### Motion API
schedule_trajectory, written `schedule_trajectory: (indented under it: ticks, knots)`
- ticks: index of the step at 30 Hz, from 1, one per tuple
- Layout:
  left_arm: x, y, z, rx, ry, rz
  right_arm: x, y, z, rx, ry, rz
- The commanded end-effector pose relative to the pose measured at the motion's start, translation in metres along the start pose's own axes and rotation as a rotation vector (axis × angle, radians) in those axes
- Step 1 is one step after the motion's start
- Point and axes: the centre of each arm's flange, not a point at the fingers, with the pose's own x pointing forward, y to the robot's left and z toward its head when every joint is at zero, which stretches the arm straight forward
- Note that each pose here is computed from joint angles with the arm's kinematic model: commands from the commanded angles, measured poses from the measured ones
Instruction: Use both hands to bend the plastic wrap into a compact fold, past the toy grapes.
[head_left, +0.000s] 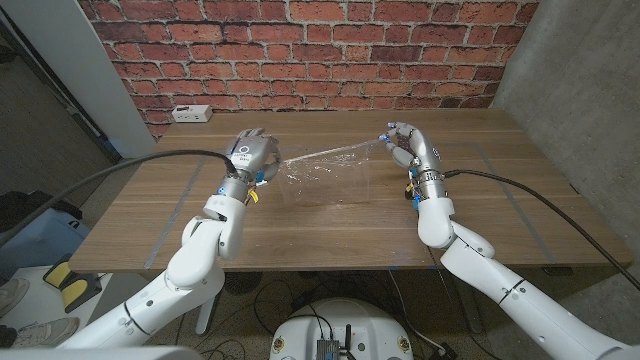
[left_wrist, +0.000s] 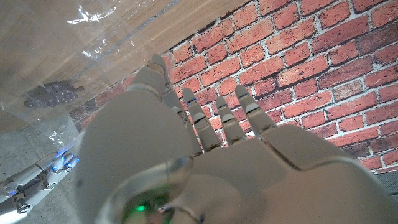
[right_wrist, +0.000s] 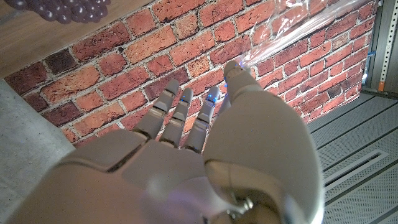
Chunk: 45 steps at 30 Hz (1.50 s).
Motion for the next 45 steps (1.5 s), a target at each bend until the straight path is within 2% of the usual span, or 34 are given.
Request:
schedule_trajectory:
  ticks: [1, 17, 28, 45]
  knots:
    - [0.017, -0.003, 0.001, 0.011, 0.021, -0.012, 0.028, 0.004, -0.013, 0.001, -0.008, 0.017]
    - [0.021, -0.003, 0.005, 0.035, 0.044, -0.013, 0.044, 0.007, -0.019, 0.01, -0.027, 0.047]
    - [0.021, -0.006, -0.003, 0.031, 0.07, -0.017, 0.059, 0.017, -0.017, 0.023, -0.052, 0.07]
    - [0.032, -0.015, -0.016, 0.027, 0.086, -0.013, 0.08, 0.03, -0.017, 0.026, -0.057, 0.082]
